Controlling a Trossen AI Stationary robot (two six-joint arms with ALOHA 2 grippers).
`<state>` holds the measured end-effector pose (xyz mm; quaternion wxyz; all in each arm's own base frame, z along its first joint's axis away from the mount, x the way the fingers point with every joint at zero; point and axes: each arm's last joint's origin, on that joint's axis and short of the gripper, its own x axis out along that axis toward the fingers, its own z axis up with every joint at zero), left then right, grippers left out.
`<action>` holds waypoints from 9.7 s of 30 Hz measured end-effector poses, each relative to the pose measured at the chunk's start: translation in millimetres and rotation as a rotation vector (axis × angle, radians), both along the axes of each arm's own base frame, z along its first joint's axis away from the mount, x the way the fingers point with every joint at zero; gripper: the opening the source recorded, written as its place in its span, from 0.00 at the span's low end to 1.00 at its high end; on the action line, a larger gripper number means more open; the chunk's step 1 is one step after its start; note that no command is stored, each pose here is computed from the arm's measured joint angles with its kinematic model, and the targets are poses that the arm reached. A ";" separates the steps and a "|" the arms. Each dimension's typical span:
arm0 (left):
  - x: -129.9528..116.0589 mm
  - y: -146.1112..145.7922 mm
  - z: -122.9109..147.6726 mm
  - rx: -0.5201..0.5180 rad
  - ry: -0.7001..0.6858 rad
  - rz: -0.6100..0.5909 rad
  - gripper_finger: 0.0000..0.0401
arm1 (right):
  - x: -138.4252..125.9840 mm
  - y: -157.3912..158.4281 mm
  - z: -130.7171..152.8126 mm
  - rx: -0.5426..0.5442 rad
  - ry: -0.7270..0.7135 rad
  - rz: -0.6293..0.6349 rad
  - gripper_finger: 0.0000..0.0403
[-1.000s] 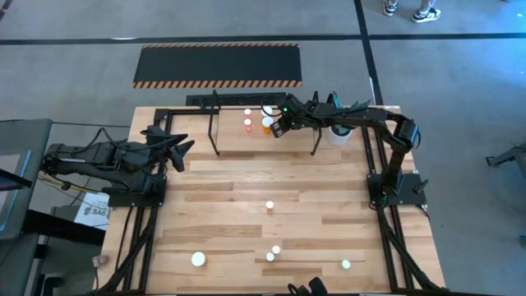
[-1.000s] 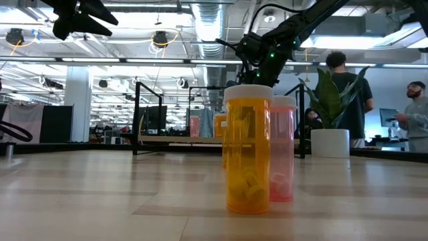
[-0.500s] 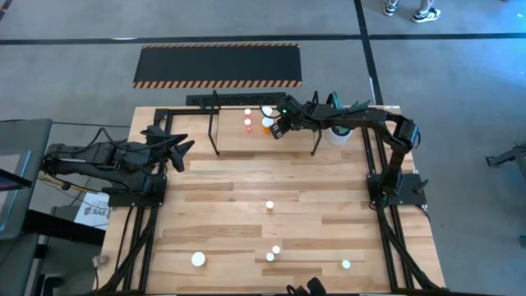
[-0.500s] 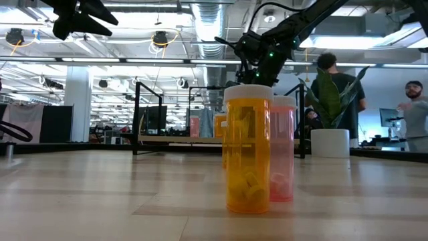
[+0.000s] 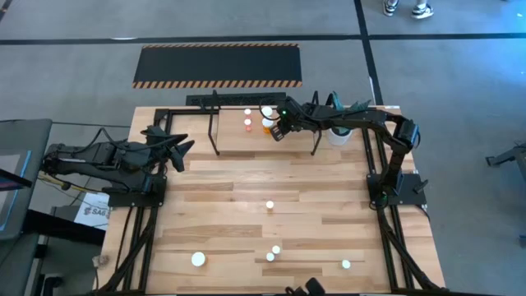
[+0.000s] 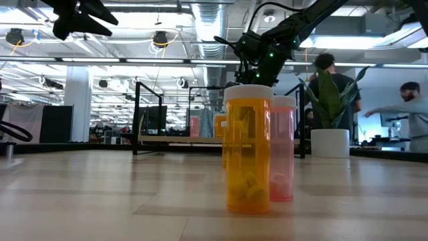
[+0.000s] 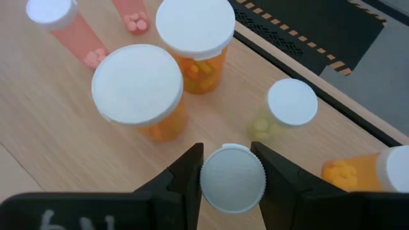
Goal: Pick and place medicine bottles onto shelf by color
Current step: Put the left yellow pill bottle on the shelf aligned with the other yellow pill bottle, then put the top small orange pill bottle on the shelf aligned with the other small orange pill bottle
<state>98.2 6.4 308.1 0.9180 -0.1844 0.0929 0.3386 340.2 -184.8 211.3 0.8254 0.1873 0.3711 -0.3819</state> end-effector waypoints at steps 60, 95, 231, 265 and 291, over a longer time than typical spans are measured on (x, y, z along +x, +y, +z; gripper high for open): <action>0.2 -0.4 -0.1 -0.021 -0.011 -0.008 0.43 | -4.2 12.2 -19.9 -0.069 0.112 0.167 0.36; 0.3 -0.3 -0.1 -0.047 -0.032 0.007 0.43 | -4.0 2.8 -17.9 -0.079 0.056 0.119 0.36; 31.6 -14.6 -14.4 -0.372 0.042 -0.265 0.43 | 22.2 240.7 -7.7 0.441 -0.150 0.566 0.60; 27.6 -14.6 -21.6 -0.415 0.114 -0.241 0.43 | 49.5 258.6 -9.9 0.158 0.067 0.692 0.60; 27.1 -14.9 -22.5 -0.421 0.126 -0.249 0.43 | 42.9 251.2 -28.6 0.128 0.081 0.598 0.48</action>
